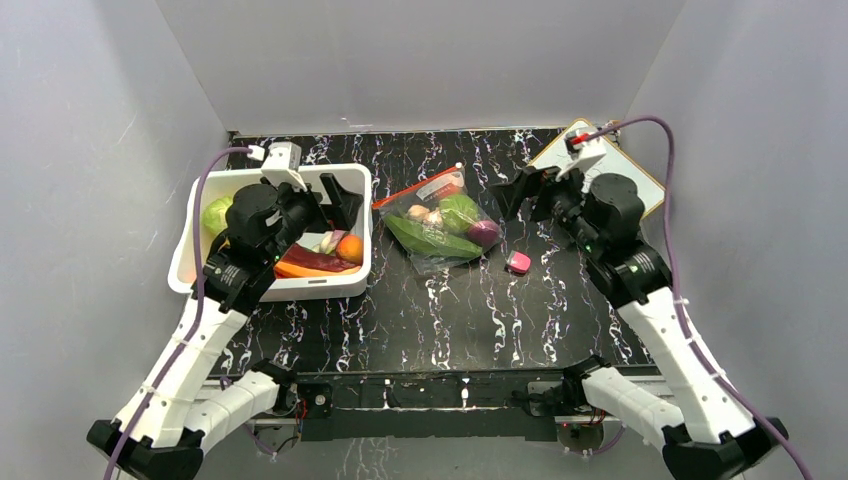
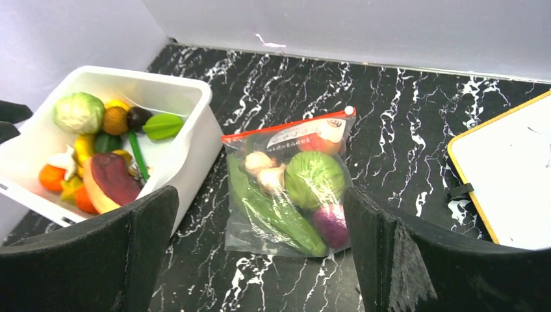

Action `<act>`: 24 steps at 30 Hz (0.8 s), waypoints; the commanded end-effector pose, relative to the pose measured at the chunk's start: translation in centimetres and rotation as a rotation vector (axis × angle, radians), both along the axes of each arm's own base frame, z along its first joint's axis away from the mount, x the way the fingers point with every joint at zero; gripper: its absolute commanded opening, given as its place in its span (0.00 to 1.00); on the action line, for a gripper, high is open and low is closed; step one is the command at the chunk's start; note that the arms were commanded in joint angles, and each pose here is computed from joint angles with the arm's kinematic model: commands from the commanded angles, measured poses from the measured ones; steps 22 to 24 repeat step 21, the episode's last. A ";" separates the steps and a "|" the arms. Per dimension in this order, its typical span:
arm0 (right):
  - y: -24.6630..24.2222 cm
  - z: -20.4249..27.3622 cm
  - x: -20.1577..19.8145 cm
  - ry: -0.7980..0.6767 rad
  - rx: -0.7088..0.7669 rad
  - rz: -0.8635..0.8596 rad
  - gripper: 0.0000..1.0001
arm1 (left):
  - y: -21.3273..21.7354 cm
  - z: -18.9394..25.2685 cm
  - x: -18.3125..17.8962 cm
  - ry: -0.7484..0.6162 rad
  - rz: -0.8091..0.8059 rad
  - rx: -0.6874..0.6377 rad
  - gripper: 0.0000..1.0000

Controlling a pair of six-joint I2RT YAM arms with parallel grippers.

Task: Place the food in the zip-top bag and seal the zipper
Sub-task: Reset both arms

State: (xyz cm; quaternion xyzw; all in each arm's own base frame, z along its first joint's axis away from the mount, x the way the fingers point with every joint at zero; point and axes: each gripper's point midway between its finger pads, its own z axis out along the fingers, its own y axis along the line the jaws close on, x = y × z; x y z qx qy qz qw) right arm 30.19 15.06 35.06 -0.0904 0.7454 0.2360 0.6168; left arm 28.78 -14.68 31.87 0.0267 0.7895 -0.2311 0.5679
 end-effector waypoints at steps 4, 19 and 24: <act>-1.0 1.5 -2.7 -0.008 0.122 -0.033 0.98 | -0.6 3.6 -2.1 -0.074 -0.056 -0.103 0.98; -0.8 0.7 -3.7 0.040 0.187 -0.028 0.98 | -0.7 1.5 -2.4 -0.028 -0.072 -0.078 0.98; -0.9 0.7 -3.7 0.042 0.186 -0.031 0.98 | -0.5 1.4 -2.3 -0.028 -0.059 -0.075 0.98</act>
